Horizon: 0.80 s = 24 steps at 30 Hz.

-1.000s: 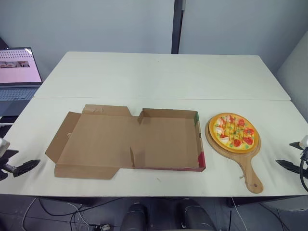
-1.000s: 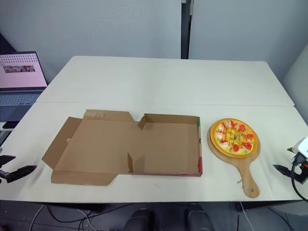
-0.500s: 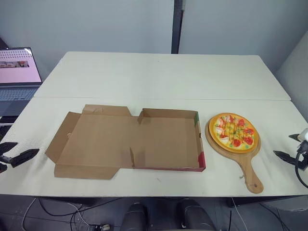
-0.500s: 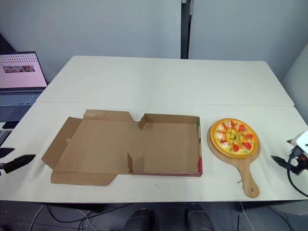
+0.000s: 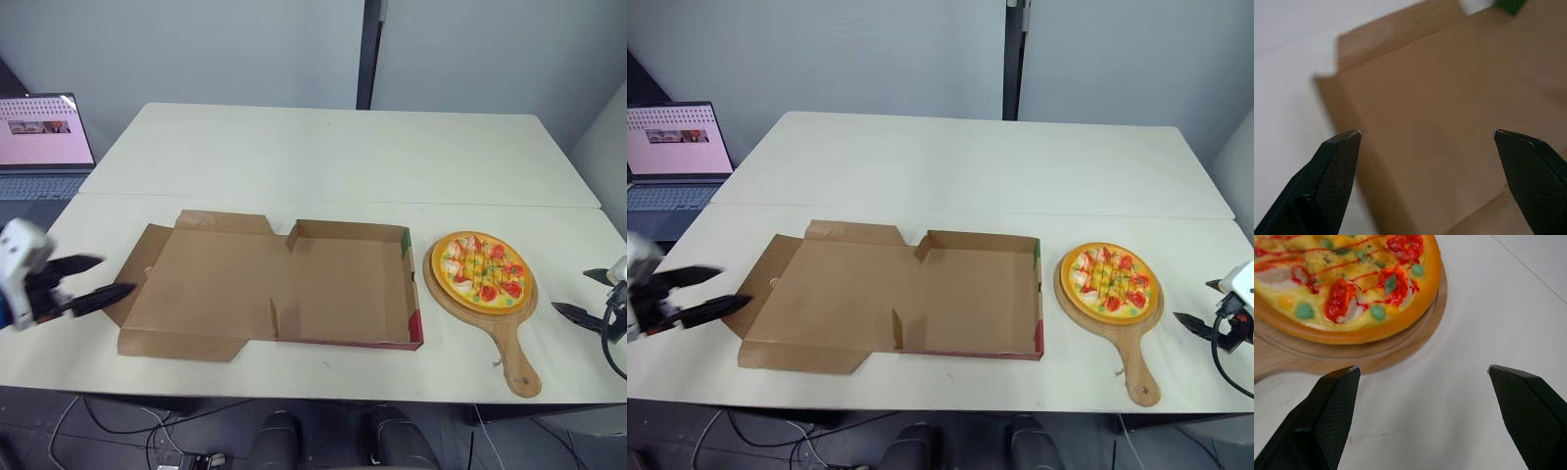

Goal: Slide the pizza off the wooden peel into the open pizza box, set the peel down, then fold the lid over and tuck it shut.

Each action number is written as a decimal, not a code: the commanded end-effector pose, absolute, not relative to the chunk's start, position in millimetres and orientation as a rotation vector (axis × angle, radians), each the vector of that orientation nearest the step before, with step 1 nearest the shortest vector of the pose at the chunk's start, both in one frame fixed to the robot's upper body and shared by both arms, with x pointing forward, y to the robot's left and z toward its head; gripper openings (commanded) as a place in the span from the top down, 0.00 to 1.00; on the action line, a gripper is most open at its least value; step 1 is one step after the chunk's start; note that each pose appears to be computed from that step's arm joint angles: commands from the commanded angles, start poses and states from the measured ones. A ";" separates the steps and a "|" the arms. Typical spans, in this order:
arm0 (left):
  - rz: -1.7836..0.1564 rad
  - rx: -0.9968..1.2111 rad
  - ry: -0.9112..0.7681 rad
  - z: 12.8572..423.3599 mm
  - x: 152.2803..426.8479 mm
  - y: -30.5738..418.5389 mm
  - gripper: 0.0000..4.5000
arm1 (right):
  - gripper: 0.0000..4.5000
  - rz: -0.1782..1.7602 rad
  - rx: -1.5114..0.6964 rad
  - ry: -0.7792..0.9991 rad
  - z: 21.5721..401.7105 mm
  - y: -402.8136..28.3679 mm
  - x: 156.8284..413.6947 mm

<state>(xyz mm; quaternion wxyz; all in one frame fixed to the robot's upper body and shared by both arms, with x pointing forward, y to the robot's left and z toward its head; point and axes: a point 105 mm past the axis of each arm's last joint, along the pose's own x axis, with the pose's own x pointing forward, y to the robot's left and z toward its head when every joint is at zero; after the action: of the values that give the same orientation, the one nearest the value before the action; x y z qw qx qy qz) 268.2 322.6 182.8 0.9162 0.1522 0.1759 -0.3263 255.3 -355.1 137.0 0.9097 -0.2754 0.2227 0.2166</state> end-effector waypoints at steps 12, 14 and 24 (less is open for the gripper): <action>-1.439 0.415 0.128 212.0 262.4 128.4 0.00 | 0.00 0.540 -0.433 0.480 145.8 -273.7 202.7; -1.482 0.420 0.085 213.0 260.6 116.5 0.00 | 0.00 0.497 -0.382 0.488 133.4 -262.7 200.7; -1.550 0.413 0.068 207.8 255.9 105.0 0.00 | 0.00 0.216 -0.241 0.577 74.7 -250.4 209.1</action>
<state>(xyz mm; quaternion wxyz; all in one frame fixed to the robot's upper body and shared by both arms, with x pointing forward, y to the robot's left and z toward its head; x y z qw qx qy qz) 259.6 108.3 201.6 0.7028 0.1720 0.0492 -0.6886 206.9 -248.2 73.3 0.9429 -0.1129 0.2858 0.1283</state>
